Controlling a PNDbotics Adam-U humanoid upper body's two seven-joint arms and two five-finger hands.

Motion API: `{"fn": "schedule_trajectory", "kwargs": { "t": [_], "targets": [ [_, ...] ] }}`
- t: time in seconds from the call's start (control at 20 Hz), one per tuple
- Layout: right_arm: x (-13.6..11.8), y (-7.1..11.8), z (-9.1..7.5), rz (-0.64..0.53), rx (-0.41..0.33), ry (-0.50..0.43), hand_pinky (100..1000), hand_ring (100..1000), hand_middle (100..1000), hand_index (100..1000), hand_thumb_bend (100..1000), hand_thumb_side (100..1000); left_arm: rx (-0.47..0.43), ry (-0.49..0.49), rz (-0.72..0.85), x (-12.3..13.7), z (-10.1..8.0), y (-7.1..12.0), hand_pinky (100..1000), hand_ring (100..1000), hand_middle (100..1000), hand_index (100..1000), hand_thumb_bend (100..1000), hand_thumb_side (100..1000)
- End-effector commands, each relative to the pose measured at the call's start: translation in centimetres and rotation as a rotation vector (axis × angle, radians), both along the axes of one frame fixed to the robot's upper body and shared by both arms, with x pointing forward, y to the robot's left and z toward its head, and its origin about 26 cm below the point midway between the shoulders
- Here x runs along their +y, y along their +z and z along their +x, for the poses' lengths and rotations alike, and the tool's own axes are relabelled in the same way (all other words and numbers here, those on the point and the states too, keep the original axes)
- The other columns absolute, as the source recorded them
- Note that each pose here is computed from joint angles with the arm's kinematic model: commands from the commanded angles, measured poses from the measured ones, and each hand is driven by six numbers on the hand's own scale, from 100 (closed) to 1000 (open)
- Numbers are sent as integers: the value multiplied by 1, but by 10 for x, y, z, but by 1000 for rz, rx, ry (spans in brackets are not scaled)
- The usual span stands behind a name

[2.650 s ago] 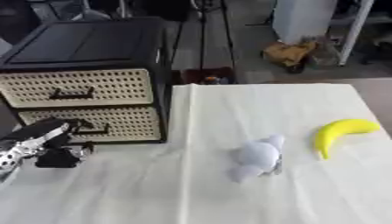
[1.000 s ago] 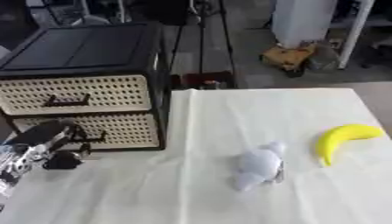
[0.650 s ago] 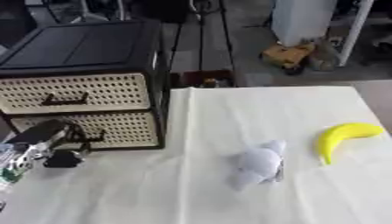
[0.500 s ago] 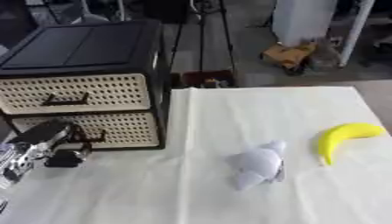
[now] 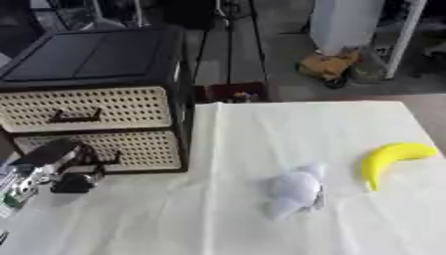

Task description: Pick up objects from table and place into drawer.

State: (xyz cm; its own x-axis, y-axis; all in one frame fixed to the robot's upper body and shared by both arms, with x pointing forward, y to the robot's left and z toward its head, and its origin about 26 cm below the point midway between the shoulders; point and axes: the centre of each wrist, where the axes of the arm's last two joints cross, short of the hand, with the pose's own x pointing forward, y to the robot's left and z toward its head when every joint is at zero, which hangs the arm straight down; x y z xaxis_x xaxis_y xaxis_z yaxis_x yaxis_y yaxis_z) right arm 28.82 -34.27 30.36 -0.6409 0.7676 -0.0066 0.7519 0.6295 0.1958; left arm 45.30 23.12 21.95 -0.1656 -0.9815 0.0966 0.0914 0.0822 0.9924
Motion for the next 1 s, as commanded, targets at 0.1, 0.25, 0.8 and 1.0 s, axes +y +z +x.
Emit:
{"fn": "schedule_trajectory", "kwargs": {
  "t": [0.1,0.25,0.8,1.0],
  "targets": [
    [-1,8,-5,-10,-33,8,685,717,612,742,100,923,23,-3,8,4,-1,2,100,100,100,883,100,455],
    [-2,8,-5,-6,-32,8,686,717,612,742,100,922,54,-18,-4,1,-2,1,100,100,100,831,100,473],
    [-3,7,-5,-3,-31,7,688,718,612,742,100,924,31,19,24,3,-5,9,100,100,100,650,100,434],
    [-3,7,-5,-3,-30,8,688,717,612,742,100,947,10,29,39,2,-7,11,100,100,100,590,100,425]
  ]
}}
